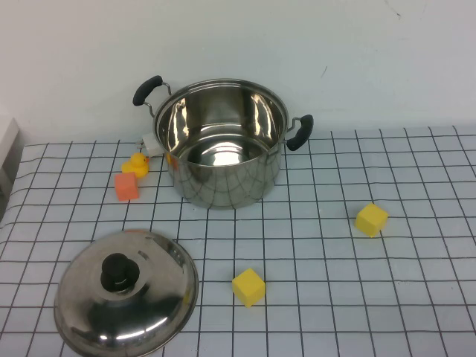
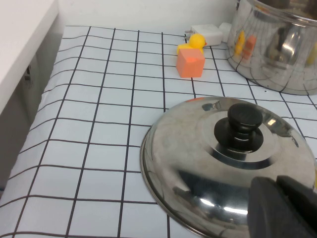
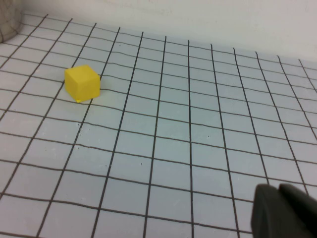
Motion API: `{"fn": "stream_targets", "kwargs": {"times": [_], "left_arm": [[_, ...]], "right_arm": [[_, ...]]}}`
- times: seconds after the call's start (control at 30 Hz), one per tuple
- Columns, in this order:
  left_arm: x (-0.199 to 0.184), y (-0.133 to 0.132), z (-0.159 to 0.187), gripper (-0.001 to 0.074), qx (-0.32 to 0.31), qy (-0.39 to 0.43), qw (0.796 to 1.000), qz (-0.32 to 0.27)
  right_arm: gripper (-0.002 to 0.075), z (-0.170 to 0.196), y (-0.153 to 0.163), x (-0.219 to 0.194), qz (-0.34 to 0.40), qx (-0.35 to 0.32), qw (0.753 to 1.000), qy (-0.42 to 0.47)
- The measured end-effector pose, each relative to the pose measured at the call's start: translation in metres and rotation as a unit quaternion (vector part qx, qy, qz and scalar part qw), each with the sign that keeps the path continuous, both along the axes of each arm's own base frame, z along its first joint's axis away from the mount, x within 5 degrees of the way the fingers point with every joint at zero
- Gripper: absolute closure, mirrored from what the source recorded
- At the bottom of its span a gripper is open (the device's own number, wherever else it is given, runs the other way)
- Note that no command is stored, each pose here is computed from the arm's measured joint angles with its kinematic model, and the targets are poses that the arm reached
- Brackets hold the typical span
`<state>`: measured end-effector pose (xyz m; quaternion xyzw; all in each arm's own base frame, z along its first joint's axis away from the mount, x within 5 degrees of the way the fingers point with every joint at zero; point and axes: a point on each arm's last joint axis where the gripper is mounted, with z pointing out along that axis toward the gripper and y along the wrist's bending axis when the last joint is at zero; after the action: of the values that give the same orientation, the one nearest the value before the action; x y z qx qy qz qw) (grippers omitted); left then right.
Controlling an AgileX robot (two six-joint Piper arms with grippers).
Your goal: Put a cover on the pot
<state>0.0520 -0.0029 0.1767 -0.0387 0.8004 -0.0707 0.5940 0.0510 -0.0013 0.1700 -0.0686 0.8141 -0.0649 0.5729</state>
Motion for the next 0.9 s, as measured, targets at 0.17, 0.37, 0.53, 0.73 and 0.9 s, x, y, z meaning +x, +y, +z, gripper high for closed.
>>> {"fn": "stream_targets", "kwargs": {"times": [0.17,0.37,0.53,0.73,0.9], "left_arm": [[0.0000,0.0002,0.0000,0.0736,0.004,0.000,1.000,0.000],[0.0000,0.0006,0.0000,0.0736,0.008,-0.001,1.000,0.001],[0.0001,0.0006,0.0000,0.0736,0.009,-0.001,1.000,0.001],[0.0001,0.0006,0.0000,0.0736,0.009,-0.001,1.000,0.001],[0.0001,0.0006,0.0000,0.0736,0.009,-0.001,1.000,0.001]], "right_arm": [[0.0717,0.0000,0.0000,0.0000,0.000,0.000,1.000,0.000],[0.0717,0.0000,0.0000,0.0000,0.000,0.000,1.000,0.000],[0.0717,0.0000,0.0000,0.0000,0.000,0.000,1.000,0.000],[0.0717,0.0000,0.0000,0.0000,0.000,0.000,1.000,0.000],[0.0717,0.0000,0.0000,0.0000,0.000,0.000,1.000,0.000]]}}
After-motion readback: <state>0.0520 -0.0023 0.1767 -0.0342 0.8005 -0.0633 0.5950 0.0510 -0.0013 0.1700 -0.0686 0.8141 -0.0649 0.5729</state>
